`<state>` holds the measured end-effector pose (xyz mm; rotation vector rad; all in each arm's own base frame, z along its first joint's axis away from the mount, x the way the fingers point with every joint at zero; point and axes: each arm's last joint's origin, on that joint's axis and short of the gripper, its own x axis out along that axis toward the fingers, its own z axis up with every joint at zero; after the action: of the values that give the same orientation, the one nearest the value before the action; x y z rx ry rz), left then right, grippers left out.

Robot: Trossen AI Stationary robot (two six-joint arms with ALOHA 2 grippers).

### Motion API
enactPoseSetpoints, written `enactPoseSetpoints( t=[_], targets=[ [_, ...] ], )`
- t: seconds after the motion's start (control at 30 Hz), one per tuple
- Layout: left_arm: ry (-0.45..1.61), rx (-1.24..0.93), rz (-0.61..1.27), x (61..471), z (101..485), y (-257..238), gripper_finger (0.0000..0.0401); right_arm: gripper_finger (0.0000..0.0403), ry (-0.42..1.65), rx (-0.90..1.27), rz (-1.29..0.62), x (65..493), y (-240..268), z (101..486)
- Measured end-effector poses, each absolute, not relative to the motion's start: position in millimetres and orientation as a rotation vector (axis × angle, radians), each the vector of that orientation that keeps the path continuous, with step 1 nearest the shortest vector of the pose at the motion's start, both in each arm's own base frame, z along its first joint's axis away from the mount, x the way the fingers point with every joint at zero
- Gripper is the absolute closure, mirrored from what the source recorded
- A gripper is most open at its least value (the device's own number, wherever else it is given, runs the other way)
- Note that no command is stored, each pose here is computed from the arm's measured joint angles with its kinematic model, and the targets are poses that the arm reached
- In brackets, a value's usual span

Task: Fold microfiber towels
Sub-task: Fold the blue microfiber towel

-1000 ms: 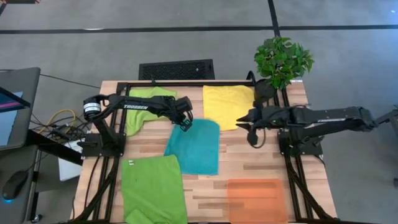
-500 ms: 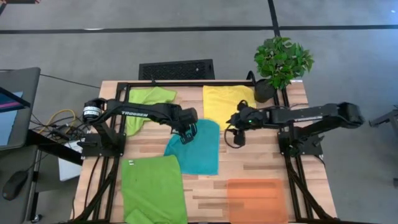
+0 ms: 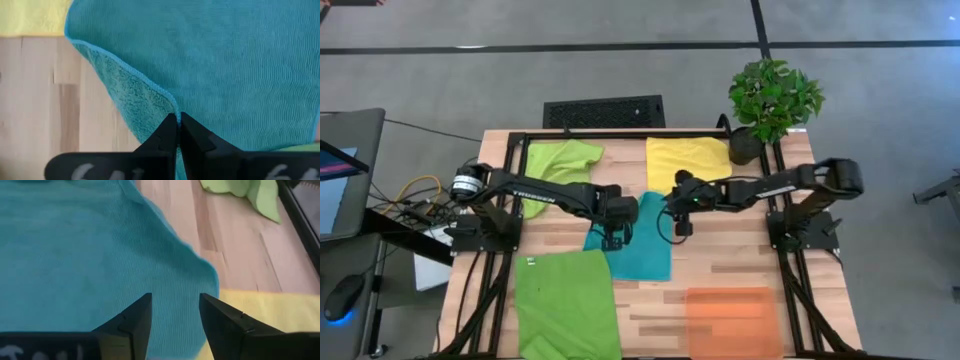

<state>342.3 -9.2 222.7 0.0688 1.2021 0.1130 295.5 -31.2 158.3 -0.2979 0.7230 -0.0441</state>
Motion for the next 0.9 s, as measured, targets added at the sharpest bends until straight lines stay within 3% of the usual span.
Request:
enactPoseSetpoints(
  t=[0.47,0.9],
  targets=[
    [1.211,0.105,0.061,340,222,-30,0.0401,0.0224,0.747,-0.478,0.023,353,-34,137],
    [1.178,0.092,0.067,336,233,-30,0.0401,0.0225,0.762,-0.580,0.052,356,-41,135]
  ],
)
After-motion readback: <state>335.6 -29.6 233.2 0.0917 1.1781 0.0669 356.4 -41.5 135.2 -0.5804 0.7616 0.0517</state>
